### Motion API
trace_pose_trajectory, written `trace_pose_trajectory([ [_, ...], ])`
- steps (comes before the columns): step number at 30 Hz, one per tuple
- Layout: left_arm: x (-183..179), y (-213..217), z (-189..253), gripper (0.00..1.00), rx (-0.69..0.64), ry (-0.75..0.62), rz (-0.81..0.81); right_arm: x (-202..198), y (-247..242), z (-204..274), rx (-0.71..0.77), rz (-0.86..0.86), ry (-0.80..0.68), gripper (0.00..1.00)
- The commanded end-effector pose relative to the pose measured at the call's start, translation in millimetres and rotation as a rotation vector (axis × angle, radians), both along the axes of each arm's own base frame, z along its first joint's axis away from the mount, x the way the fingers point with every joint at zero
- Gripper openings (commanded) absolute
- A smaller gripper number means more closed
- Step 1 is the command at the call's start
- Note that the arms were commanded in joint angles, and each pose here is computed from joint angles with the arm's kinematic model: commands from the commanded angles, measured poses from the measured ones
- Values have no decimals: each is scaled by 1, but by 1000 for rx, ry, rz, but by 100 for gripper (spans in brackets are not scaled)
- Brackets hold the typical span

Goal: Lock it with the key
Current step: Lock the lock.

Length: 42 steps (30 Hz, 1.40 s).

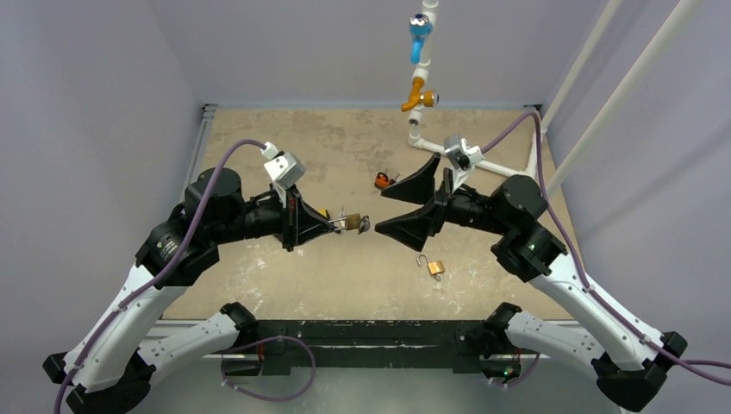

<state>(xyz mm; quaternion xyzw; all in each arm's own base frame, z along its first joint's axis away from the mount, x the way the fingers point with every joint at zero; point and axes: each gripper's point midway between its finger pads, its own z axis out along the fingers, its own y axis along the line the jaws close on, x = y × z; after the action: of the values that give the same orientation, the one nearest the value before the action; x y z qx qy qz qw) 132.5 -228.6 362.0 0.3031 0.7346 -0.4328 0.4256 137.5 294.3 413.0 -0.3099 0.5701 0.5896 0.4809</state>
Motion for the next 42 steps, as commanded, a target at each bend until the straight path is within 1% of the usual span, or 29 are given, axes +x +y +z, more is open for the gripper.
trace_pose_trajectory([
  [1, 3, 1, 12, 0, -22, -66, 0, 4, -9, -5, 15, -37, -10, 98],
  [3, 2, 0, 13, 0, -28, -64, -4, 4, -8, -11, 5, -33, -2, 94],
  [7, 1, -1, 17, 0, -41, -61, -8, 7, -6, -21, -17, -35, 5, 73],
  [16, 0, -1, 21, 0, -46, -59, -13, 22, 3, -40, -83, -58, 24, 49],
  [23, 1, -3, 22, 0, -45, -57, -12, 25, 3, -44, -114, -79, 7, 48],
  [31, 3, -5, 22, 0, -44, -50, -15, 25, 11, -55, -173, -107, -5, 43],
  [36, 2, -4, 23, 0, -44, -52, -16, 26, 15, -56, -191, -122, -17, 39],
  [42, 1, -3, 23, 0, -44, -53, -12, 27, 17, -58, -205, -131, -27, 30],
])
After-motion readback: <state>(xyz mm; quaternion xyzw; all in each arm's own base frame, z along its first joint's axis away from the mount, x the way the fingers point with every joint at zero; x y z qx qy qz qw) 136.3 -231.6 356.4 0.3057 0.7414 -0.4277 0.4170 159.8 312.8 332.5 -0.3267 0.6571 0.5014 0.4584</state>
